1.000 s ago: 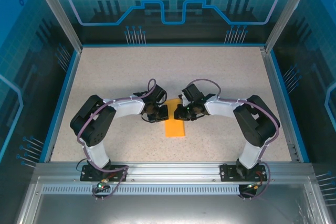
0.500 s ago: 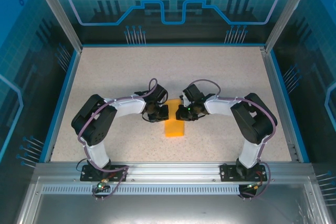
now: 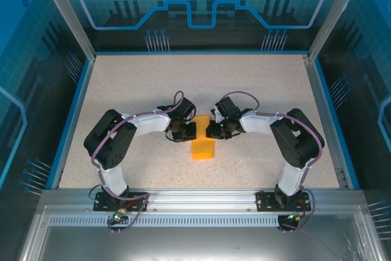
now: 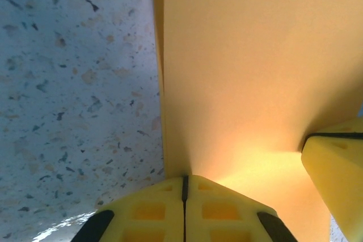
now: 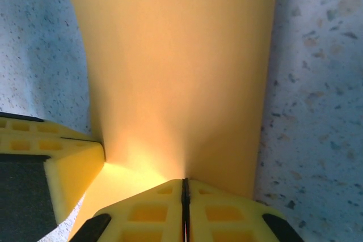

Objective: Fold a paper plane with a square sheet of paper (pick it up from the middle)

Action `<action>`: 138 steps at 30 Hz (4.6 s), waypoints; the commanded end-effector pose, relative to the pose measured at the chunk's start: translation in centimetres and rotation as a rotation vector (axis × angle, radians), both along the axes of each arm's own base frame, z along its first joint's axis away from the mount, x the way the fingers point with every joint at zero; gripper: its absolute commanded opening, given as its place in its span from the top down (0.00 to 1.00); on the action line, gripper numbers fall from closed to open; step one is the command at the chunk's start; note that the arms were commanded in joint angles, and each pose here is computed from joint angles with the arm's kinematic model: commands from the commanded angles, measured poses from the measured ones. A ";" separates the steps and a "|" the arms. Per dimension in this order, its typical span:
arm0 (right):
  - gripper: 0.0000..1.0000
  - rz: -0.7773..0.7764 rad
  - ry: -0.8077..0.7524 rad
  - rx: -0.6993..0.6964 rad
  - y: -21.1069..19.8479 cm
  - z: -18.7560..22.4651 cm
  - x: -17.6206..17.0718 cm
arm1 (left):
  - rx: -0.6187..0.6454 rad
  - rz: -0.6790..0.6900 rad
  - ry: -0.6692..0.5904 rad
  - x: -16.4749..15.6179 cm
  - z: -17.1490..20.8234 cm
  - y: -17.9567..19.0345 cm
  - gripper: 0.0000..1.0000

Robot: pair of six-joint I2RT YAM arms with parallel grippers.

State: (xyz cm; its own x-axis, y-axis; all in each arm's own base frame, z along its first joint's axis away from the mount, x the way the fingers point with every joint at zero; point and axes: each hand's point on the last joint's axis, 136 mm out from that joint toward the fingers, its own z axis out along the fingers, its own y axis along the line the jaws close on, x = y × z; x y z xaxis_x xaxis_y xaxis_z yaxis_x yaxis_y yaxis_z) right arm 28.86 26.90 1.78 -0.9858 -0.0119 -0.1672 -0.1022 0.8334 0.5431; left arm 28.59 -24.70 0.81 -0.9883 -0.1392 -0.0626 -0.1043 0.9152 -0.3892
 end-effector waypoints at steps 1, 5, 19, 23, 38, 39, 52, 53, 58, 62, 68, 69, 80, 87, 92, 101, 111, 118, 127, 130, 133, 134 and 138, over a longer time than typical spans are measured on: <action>0.90 -0.012 -0.012 0.037 0.8 0.2 1.5 | 0.233 0.002 0.106 -2.8 -5.8 4.5 0.94; 0.91 -0.022 -0.003 -0.017 -0.3 -1.1 1.7 | 0.240 0.000 0.109 -3.1 -5.9 4.7 0.94; 0.91 -0.108 -0.015 -0.094 -5.8 -2.7 1.4 | 0.258 -0.008 0.116 -3.3 -6.3 5.1 0.94; 0.91 -0.105 -0.040 -0.060 -5.5 -1.5 1.9 | 0.259 -0.006 0.118 -3.4 -6.3 5.1 0.94; 0.91 -0.031 -0.102 0.074 0.8 1.8 3.1 | 0.253 -0.011 0.127 -3.5 -6.4 5.0 0.95; 0.91 -0.030 -0.102 0.072 0.9 1.6 3.3 | 0.252 -0.012 0.126 -3.5 -6.4 5.0 0.94; 0.92 -0.093 -0.107 0.010 -1.4 -1.7 6.2 | 0.253 -0.016 0.130 -3.8 -6.4 5.2 0.94; 0.92 -0.100 -0.104 0.002 -1.8 -2.0 6.3 | 0.254 -0.017 0.131 -3.9 -6.4 5.2 0.94; 0.92 -0.152 -0.093 0.012 -3.5 -3.0 6.8 | 0.268 -0.021 0.137 -4.1 -6.6 5.5 0.94; 0.91 -0.186 -0.098 0.028 -4.5 -2.7 7.6 | 0.269 -0.022 0.139 -4.1 -6.6 5.5 0.94; 0.90 -0.205 -0.104 0.033 -5.2 -2.1 8.6 | 0.268 -0.026 0.135 -3.9 -6.3 5.3 0.95; 0.90 -0.208 -0.110 0.038 -5.3 -1.8 8.7 | 0.269 -0.025 0.136 -3.9 -6.4 5.4 0.94; 0.90 -0.126 -0.170 0.172 -1.7 3.4 8.7 | 0.256 -0.030 0.137 -3.6 -6.4 4.9 0.94; 0.90 -0.103 -0.147 0.171 -0.2 1.9 9.3 | 0.256 -0.035 0.145 -3.8 -6.6 4.9 0.95; 0.91 -0.114 -0.127 0.131 -0.9 0.1 9.9 | 0.259 -0.035 0.143 -3.9 -6.4 5.1 0.94; 0.91 -0.144 -0.121 0.094 -2.9 -1.6 10.5 | 0.263 -0.035 0.155 -4.4 -6.6 5.3 0.94; 0.90 -0.178 -0.166 0.087 -5.2 -1.3 11.6 | 0.270 -0.035 0.162 -4.7 -6.8 5.6 0.95; 0.90 -0.117 -0.216 0.166 -3.9 3.5 9.6 | 0.262 -0.036 0.158 -4.5 -6.6 5.3 0.95; 0.90 -0.006 -0.061 0.193 0.1 3.1 1.5 | 0.255 -0.046 0.159 -4.2 -6.6 5.0 0.95; 0.90 0.010 -0.008 0.166 -0.3 1.7 -0.4 | 0.256 -0.051 0.159 -4.2 -6.6 5.0 0.95; 0.90 0.023 0.017 0.157 -0.7 1.1 -1.5 | 0.260 -0.052 0.159 -4.2 -6.6 5.1 0.95; 0.90 0.026 0.023 0.157 -0.8 0.9 -1.8 | 0.259 -0.052 0.160 -4.3 -6.6 5.1 0.95; 0.90 0.038 0.040 0.160 -0.8 0.4 -2.6 | 0.261 -0.051 0.162 -4.4 -6.7 5.2 0.95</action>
State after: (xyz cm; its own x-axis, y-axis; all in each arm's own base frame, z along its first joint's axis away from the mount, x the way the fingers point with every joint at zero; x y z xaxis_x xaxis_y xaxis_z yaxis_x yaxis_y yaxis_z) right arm 27.40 25.96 2.05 -0.9881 -0.0022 -0.1539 -0.1044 0.7440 0.6600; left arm 29.45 -25.30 0.69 -0.9899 -0.1025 -0.0978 -0.0550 0.9142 -0.4015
